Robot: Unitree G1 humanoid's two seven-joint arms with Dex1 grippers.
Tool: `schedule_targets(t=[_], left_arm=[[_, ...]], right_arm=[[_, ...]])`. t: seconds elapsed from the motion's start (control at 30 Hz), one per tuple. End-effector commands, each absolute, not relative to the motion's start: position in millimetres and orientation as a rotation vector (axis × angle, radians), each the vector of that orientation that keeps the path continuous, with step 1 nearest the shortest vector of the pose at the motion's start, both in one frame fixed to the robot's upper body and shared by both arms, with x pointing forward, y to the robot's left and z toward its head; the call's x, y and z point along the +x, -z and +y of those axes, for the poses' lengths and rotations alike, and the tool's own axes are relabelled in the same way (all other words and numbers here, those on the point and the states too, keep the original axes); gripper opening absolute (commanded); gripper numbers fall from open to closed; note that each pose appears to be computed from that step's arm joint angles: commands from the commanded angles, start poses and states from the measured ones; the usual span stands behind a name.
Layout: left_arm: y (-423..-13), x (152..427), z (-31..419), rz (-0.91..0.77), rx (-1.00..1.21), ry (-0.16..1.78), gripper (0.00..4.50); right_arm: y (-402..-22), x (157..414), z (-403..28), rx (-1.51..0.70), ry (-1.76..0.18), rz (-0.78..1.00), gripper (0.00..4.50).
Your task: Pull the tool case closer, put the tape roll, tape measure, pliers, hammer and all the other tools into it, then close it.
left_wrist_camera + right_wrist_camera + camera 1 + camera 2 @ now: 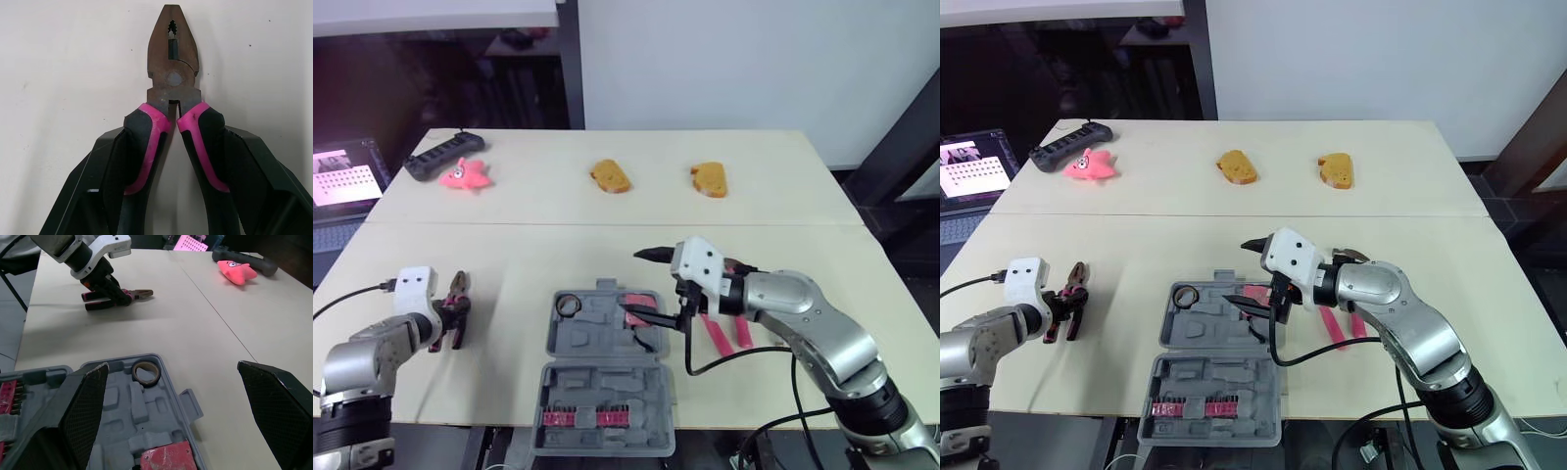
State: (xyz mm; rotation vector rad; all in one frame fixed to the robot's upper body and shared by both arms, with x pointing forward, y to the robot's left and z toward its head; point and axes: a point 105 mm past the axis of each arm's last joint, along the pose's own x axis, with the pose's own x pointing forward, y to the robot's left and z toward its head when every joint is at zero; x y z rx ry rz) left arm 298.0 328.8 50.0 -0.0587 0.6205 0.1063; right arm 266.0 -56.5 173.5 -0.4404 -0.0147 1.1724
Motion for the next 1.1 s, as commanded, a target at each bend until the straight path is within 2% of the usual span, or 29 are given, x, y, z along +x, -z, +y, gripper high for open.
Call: schedule_targets(t=[0.03, 0.13, 0.2, 0.27, 0.37, 0.57, 0.73, 0.8, 1.1], left_arm=[[-54, 297, 340, 0.596, 0.035, -0.132, 2.34], [-84, 295, 337, 0.554, 0.232, -0.025, 2.34], [-112, 296, 322, 0.508, 0.432, 0.132, 2.34], [-123, 295, 309, 0.492, 0.514, 0.236, 2.34], [-138, 286, 258, 0.5, 0.637, 0.596, 2.34], [-154, 274, 194, 0.506, 0.789, 1.048, 2.34], [-164, 281, 162, 0.449, 0.782, 1.206, 2.34], [-165, 283, 154, 0.443, 0.845, 1.287, 2.34], [-163, 287, 138, 0.451, 0.916, 1.415, 2.34]], right_arm=[[-182, 262, -52, -0.452, -1.179, -0.063, 4.5], [-184, 266, -56, -0.456, -1.149, -0.064, 4.5], [-186, 270, -60, -0.462, -1.123, -0.064, 4.5], [-187, 273, -62, -0.47, -1.113, -0.062, 4.5], [-181, 283, -65, -0.556, -1.088, -0.002, 4.5], [-170, 280, -47, -0.717, -1.193, 0.137, 4.5], [-155, 274, -29, -0.789, -1.286, 0.247, 4.5], [-147, 281, -20, -0.831, -1.281, 0.277, 4.5], [-154, 293, 8, -0.853, -1.26, 0.263, 4.5]])
